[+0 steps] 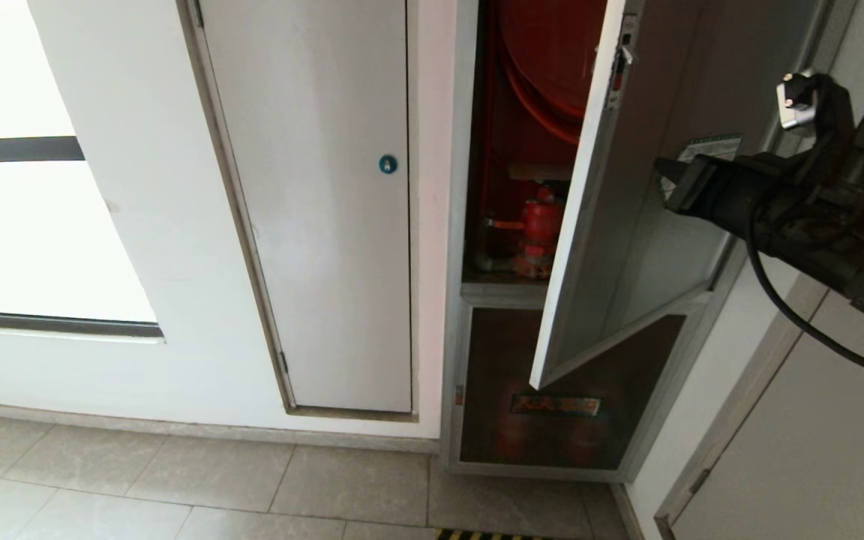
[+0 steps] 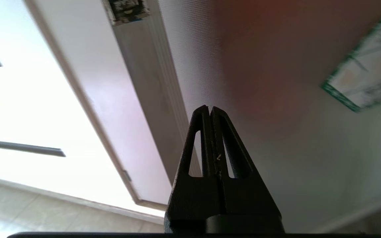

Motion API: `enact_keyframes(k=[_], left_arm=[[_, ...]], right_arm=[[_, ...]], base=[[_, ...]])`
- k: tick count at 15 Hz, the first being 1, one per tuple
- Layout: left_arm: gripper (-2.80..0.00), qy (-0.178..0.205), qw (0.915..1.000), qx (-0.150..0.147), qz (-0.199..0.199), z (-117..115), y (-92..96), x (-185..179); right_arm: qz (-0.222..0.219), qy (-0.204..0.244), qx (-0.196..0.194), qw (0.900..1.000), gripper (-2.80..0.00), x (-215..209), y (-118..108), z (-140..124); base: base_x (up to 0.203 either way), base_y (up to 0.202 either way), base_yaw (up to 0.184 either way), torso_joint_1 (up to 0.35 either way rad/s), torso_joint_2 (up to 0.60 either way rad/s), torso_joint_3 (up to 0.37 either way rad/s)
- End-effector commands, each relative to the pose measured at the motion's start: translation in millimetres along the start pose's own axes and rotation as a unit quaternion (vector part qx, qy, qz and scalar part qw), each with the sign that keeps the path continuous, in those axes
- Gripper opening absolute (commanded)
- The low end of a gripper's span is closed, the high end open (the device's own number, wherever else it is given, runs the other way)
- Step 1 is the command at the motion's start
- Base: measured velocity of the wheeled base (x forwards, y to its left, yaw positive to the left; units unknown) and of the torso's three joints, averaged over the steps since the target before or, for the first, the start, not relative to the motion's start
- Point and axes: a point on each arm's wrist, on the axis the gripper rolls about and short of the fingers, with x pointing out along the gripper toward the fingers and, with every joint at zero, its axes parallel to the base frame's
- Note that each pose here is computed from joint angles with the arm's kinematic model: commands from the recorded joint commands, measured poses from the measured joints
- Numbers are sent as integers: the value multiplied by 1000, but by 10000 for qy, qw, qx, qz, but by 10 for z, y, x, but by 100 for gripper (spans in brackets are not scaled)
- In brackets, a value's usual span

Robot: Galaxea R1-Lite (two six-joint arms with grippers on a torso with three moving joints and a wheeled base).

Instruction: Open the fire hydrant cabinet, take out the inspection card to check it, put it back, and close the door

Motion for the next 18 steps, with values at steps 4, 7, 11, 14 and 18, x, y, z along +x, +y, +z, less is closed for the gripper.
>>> enact_keyframes(k=[4,7,11,14,18], left_arm=[[-280,-3,10000,0,1,0,0,0],[-280,0,10000,0,1,0,0,0],[-280,0,10000,0,1,0,0,0],[-280,0,10000,0,1,0,0,0],[-280,0,10000,0,1,0,0,0]], right_arm=[[666,730,97,9951,-280,391,98,-172],[700,780,100,9944,-280,555,149,-251],[613,871,110,9943,-280,722,193,-411],[636,901,117,9938,-280,780,208,-466],[685,829,113,9941,-280,844,246,-452]], base=[[0,0,0,0,0,0],[0,0,0,0,0,0],[18,0,0,-3,0,1],[182,0,-1,1,4,3],[197,0,1,5,5,2]])
